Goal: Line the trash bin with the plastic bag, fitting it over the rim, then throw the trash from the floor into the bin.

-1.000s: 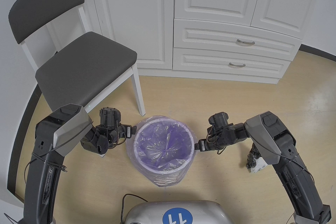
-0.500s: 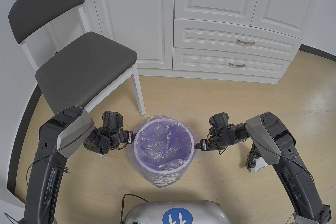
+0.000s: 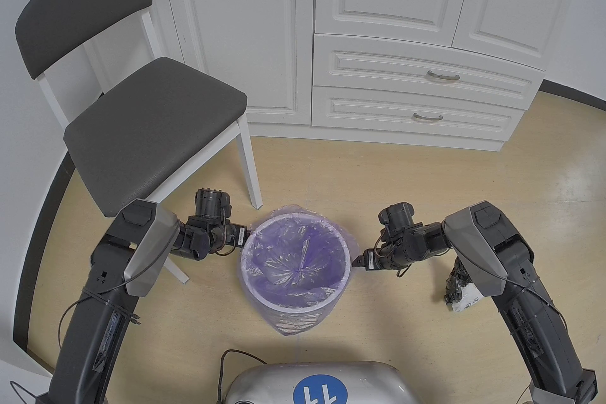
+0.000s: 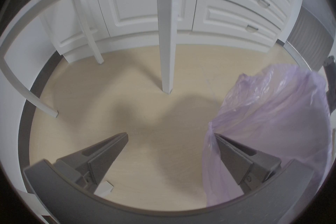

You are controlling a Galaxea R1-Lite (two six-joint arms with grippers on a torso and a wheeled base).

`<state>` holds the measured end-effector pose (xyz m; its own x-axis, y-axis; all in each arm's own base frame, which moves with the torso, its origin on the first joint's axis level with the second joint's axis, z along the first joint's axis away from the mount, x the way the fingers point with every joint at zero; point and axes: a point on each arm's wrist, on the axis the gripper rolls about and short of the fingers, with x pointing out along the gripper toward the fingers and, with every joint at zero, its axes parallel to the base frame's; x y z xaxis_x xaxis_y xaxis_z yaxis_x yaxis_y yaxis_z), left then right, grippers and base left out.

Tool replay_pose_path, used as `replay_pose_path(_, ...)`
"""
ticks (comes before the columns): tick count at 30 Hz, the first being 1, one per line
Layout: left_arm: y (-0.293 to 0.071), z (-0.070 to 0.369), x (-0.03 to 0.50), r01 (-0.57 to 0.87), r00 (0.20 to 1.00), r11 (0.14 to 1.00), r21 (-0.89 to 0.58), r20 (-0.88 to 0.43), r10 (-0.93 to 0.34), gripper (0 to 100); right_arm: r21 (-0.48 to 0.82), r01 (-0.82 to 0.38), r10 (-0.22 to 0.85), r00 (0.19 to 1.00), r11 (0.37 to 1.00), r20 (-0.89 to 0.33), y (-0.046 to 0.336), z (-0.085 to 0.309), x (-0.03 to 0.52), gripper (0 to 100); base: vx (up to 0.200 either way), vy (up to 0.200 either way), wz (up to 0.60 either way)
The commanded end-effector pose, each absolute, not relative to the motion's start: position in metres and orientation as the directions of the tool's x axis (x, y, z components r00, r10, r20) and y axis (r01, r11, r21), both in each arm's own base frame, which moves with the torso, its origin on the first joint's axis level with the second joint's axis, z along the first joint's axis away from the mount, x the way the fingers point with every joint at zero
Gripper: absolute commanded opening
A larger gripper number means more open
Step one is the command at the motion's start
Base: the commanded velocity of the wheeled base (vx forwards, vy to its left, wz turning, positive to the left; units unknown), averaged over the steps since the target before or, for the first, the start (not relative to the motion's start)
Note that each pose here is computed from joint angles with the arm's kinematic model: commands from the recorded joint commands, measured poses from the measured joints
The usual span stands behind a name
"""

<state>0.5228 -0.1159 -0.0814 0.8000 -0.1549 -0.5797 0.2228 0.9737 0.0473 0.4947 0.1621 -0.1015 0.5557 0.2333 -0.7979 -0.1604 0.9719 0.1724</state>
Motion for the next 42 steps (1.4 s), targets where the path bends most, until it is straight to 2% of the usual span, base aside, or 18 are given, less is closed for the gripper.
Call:
replay_pose_path(1, -0.117, -0.117, 0.524, 0.235, 0.768, 0.97, 0.057, -0.623, -0.149, 100, 0.171, -0.158, 0.23, 0.557, 0.973, -0.798, 0.161, -0.102, 0.495, 100, 0.0, 0.0, 0.0)
replay_pose_path(8, -0.118, -0.116, 0.524, 0.228, 0.775, 0.972, 0.054, -0.614, -0.147, 100, 0.171, -0.158, 0.23, 0.557, 0.973, -0.798, 0.161, -0.102, 0.495, 100, 0.0, 0.0, 0.0)
replay_pose_path(13, -0.116, -0.108, 0.527, 0.21, 0.811, 0.976, 0.051, -0.567, -0.145, 100, 0.169, -0.155, 0.228, 0.559, 0.973, -0.797, 0.161, -0.102, 0.495, 100, 0.0, 0.0, 0.0)
replay_pose_path(16, -0.114, -0.104, 0.525, 0.193, 0.826, 0.981, 0.036, -0.546, -0.142, 100, 0.143, -0.139, 0.197, 0.57, 0.98, -0.798, 0.163, -0.102, 0.495, 100, 0.0, 0.0, 0.0)
replay_pose_path(17, -0.113, -0.093, 0.52, 0.185, 0.841, 0.983, 0.023, -0.522, -0.146, 100, 0.106, -0.114, 0.153, 0.592, 0.988, -0.792, 0.165, -0.098, 0.495, 100, 0.0, 0.0, 0.0)
replay_pose_path(20, -0.105, -0.073, 0.508, 0.194, 0.854, 0.981, 0.016, -0.494, -0.161, 100, 0.1, -0.081, 0.129, 0.631, 0.992, -0.765, 0.168, -0.086, 0.498, 100, 0.0, 0.0, 0.0)
replay_pose_path(23, -0.1, -0.054, 0.495, 0.216, 0.852, 0.976, 0.007, -0.49, -0.185, 100, 0.115, -0.076, 0.137, 0.667, 0.99, -0.732, 0.166, -0.062, 0.502, 100, 0.0, 0.0, 0.0)
replay_pose_path(29, -0.089, -0.037, 0.483, 0.223, 0.841, 0.975, 0.015, -0.509, -0.185, 100, 0.12, -0.064, 0.131, 0.675, 0.991, -0.726, 0.157, -0.043, 0.498, 100, 0.0, 0.0, 0.0)
replay_pose_path(37, -0.085, -0.026, 0.476, 0.228, 0.842, 0.973, 0.033, -0.509, -0.18, 100, 0.119, -0.086, 0.145, 0.697, 0.989, -0.702, 0.154, -0.034, 0.49, 100, 0.0, 0.0, 0.0)
replay_pose_path(42, -0.083, -0.022, 0.474, 0.225, 0.843, 0.974, 0.033, -0.507, -0.177, 100, 0.072, -0.132, 0.144, 0.7, 0.989, -0.7, 0.151, -0.041, 0.482, 100, 0.0, 0.0, 0.0)
